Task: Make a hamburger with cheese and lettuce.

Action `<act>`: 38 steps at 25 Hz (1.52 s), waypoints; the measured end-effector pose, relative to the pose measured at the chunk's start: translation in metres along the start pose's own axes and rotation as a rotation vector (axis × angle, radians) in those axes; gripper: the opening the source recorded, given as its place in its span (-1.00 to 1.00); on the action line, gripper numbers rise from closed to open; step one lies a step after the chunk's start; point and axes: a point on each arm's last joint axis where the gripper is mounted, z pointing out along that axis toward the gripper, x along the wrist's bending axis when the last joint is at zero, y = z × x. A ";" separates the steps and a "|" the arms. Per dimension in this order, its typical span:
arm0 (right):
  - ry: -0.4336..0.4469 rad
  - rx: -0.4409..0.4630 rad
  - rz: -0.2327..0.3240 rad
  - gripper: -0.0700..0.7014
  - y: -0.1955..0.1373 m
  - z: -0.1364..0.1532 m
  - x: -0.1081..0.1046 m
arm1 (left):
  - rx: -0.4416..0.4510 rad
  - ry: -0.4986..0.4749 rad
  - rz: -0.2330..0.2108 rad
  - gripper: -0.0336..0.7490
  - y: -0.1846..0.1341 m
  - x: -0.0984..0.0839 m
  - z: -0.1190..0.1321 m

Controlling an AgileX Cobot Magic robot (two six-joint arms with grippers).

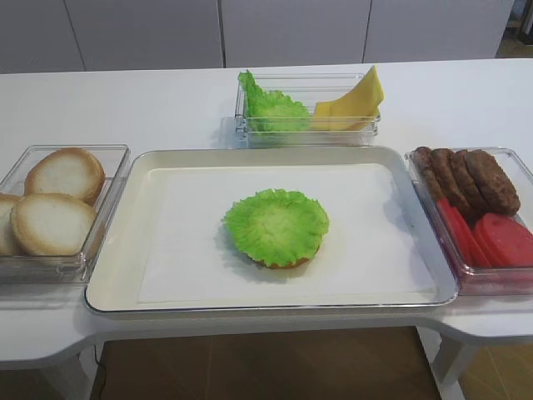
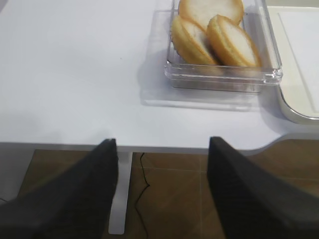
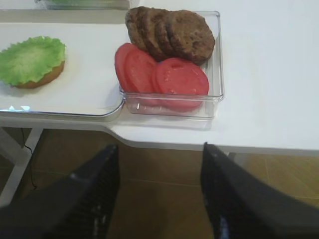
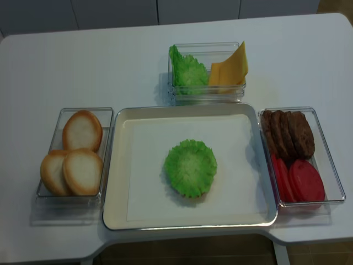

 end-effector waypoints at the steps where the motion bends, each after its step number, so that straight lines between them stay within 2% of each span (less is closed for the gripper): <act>1: -0.001 0.002 -0.008 0.21 -0.001 0.004 0.000 | 0.000 0.000 0.000 0.18 0.000 0.000 0.000; 14: -0.003 -0.003 -0.015 0.21 -0.003 0.009 -0.001 | 0.000 0.000 0.000 0.18 0.000 0.000 0.000; 23: -0.101 -0.014 0.041 0.21 -0.002 0.010 0.000 | 0.000 0.000 0.000 0.18 0.000 0.000 0.000; 38: -0.131 -0.013 0.022 0.21 -0.002 0.010 -0.003 | 0.000 0.000 0.000 0.18 0.000 0.000 0.000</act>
